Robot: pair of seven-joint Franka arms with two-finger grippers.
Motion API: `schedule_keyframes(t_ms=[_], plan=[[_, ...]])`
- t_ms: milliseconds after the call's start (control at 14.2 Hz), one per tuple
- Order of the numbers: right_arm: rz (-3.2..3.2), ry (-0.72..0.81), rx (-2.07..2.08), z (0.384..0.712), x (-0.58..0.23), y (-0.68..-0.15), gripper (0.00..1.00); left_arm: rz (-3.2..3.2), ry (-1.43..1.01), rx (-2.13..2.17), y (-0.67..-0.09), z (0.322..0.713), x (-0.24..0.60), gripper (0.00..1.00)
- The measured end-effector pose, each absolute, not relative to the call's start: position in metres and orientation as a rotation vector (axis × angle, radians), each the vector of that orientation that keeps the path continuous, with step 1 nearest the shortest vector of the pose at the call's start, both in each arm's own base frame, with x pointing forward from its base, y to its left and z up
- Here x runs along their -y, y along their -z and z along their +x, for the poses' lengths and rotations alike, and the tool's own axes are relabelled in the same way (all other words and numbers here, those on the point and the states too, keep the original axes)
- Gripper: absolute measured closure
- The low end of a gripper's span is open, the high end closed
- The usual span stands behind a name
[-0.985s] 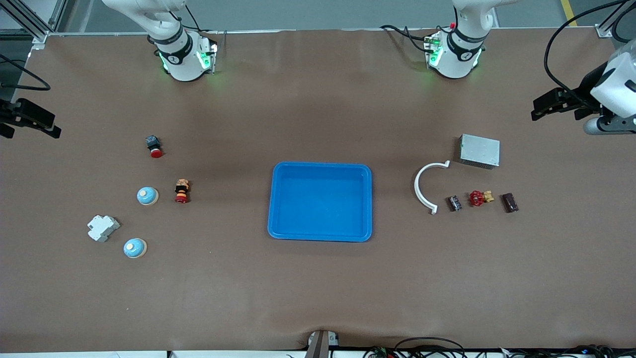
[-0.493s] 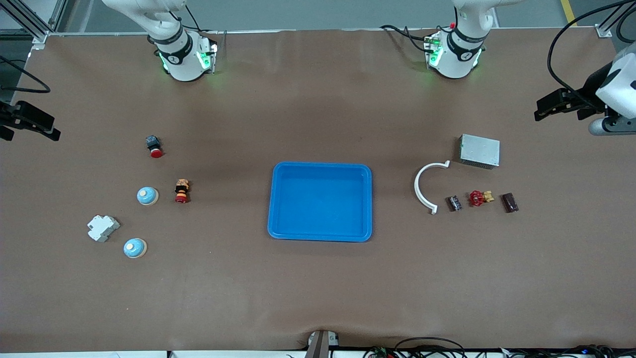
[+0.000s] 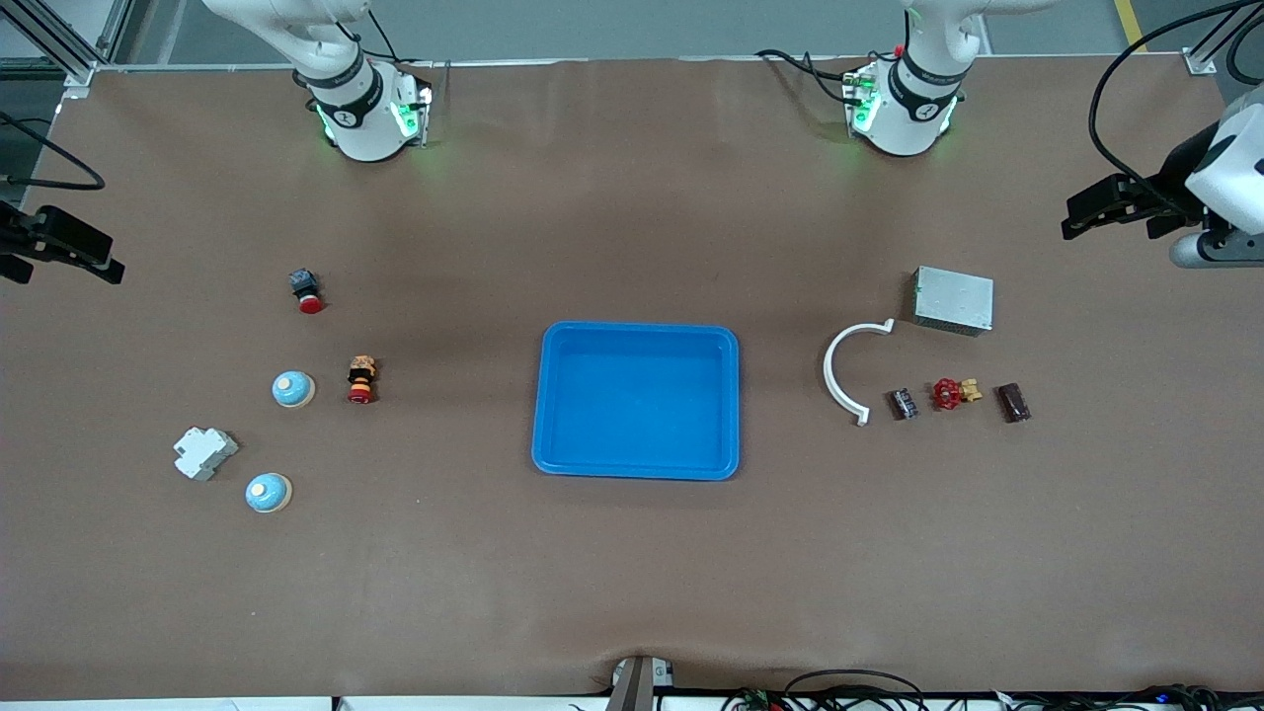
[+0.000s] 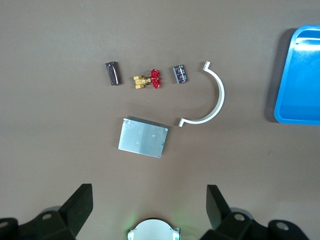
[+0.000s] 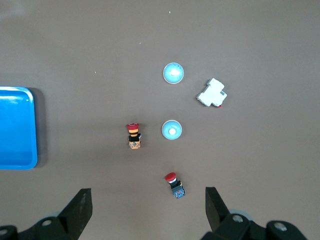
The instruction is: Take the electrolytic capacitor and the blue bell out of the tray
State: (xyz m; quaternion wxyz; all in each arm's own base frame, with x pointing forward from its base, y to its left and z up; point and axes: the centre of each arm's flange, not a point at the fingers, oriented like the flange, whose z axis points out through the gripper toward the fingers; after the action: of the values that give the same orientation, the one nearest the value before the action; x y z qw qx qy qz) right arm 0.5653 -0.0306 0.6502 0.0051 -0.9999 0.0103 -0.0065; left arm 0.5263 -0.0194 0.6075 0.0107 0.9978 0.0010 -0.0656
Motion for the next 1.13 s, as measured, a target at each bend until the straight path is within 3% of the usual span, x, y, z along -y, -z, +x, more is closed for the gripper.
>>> schedule_keyframes(t_ms=[1126], plan=[[-3.128, 0.095, -0.056, 0.570, 0.039, -0.654, 0.00, 3.112, 0.218, -0.009, -0.604, 0.529, 0.017, 0.00]])
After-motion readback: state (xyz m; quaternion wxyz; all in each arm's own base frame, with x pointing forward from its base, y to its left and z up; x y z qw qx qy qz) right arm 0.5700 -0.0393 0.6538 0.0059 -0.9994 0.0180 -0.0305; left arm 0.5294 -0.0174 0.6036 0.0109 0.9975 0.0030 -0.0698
